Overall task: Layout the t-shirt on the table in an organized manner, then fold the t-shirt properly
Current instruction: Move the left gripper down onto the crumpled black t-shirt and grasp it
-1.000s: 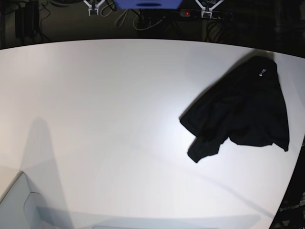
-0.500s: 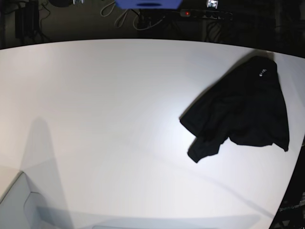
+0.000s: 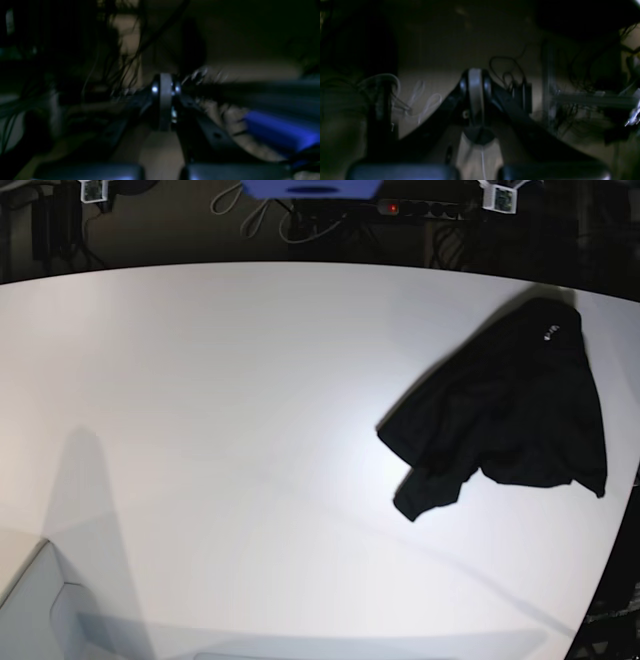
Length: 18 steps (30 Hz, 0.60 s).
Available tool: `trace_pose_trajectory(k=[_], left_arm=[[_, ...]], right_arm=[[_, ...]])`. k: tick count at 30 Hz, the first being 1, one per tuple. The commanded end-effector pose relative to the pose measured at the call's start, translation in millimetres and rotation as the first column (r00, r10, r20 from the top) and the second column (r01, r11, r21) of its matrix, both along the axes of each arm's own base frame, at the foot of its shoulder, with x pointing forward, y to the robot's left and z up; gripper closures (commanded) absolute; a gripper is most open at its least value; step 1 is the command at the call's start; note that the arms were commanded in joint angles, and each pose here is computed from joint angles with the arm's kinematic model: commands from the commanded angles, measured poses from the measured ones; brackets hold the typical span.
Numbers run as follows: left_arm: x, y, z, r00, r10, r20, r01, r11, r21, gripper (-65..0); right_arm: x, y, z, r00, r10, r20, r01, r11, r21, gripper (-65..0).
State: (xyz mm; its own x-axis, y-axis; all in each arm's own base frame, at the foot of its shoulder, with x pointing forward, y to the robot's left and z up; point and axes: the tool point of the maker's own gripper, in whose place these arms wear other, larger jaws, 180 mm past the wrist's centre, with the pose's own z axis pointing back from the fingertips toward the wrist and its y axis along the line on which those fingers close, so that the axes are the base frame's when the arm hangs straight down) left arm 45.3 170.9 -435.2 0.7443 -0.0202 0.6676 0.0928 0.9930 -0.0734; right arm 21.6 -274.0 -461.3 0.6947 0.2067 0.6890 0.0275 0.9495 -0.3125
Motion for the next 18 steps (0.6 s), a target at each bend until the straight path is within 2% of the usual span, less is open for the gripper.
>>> trace_pose_trajectory(k=[1, 5, 8, 11, 15, 18], left_arm=[[4, -4, 17, 0.999, -0.012, 0.040, 0.013, 1.000, -0.026, -0.1], [24, -7, 62, 0.991, 0.006, 0.130, 0.003, 0.998, -0.070, -0.1], [40, 7, 84, 0.978, 0.053, 0.200, -0.044, 0.998, -0.048, -0.1], [50, 29, 94, 0.961, 0.114, 0.250, -0.117, 0.993, -0.006, -0.3], [54, 52, 106, 0.935, 0.190, 0.299, -0.207, 0.978, 0.026, -0.5], [61, 65, 111, 0.921, 0.207, 0.330, -0.236, 0.971, 0.050, -0.6]], right_arm=[[12, -1, 19, 0.998, 0.008, 0.069, -0.007, 1.000, -0.013, 0.0], [47, 5, 59, 0.978, 0.009, 0.209, -0.004, 1.000, -0.028, 0.0], [72, 15, 81, 0.955, 0.032, 0.295, -0.026, 0.999, -0.026, 0.0], [96, 40, 102, 0.923, 0.041, 0.383, -0.051, 0.999, 0.014, 0.0], [128, 76, 132, 0.892, 0.049, 0.449, -0.094, 0.992, 0.079, 0.0], [147, 108, 139, 0.900, 0.054, 0.432, -0.134, 0.979, 0.155, -1.3]])
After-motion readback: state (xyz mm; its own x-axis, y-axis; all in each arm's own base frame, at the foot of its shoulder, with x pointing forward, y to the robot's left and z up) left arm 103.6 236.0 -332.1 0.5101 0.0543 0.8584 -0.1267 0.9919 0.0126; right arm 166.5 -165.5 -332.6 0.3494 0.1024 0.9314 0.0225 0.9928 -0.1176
